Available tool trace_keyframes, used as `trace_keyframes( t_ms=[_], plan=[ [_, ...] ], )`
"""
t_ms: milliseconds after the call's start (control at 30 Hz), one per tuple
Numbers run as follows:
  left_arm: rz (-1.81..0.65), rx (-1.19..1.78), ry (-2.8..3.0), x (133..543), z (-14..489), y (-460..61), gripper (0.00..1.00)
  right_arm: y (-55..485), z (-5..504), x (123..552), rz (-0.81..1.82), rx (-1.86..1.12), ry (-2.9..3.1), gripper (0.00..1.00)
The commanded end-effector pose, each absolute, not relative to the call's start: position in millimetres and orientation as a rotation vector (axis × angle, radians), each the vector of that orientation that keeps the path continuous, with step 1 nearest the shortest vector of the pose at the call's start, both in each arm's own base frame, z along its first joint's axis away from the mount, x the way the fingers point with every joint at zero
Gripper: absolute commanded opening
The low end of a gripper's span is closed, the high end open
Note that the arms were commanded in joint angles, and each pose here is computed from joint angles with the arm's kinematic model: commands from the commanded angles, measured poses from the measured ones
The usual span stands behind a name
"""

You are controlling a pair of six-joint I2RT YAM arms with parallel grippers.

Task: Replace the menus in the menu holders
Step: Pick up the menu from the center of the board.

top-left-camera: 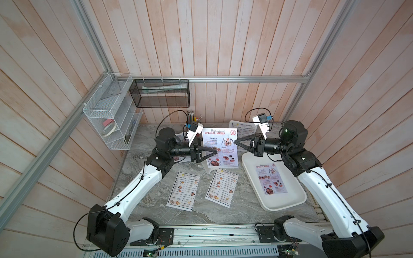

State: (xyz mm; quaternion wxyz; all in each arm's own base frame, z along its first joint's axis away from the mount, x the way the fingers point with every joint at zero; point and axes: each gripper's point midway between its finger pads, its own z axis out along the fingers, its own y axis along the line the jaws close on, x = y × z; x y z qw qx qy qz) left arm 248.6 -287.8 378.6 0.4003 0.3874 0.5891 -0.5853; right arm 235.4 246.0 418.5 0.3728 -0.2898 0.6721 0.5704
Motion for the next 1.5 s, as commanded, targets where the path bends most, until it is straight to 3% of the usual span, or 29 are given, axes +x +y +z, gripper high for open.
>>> trace_keyframes(
  t_ms=[0, 300, 633, 1100, 1300, 1467],
  plan=[
    [-1.472, 0.988, 1.476, 243.8, 380.5, -285.3, 0.59, 244.9, 420.9, 240.7, 1.428, -0.754, 1.697, 0.00],
    [-1.452, 0.981, 1.498, 246.8, 380.5, -285.2, 0.31, 245.8, 420.8, 242.4, 1.405, -0.782, 1.675, 0.00],
    [-1.429, 0.966, 1.521, 247.6, 379.8, -282.6, 0.24, 234.8, 422.0, 252.9, 1.314, -0.775, 1.665, 0.00],
    [-1.434, 0.964, 1.518, 249.3, 384.8, -283.8, 0.04, 234.2, 418.1, 253.9, 1.295, -0.802, 1.647, 0.00],
    [-1.445, 0.991, 1.471, 240.2, 405.3, -283.4, 0.00, 233.0, 415.5, 244.5, 1.302, -0.853, 1.589, 0.19],
    [-1.446, 1.021, 1.440, 230.9, 418.7, -284.8, 0.00, 232.6, 408.7, 239.3, 1.293, -0.888, 1.560, 0.48]
  ],
)
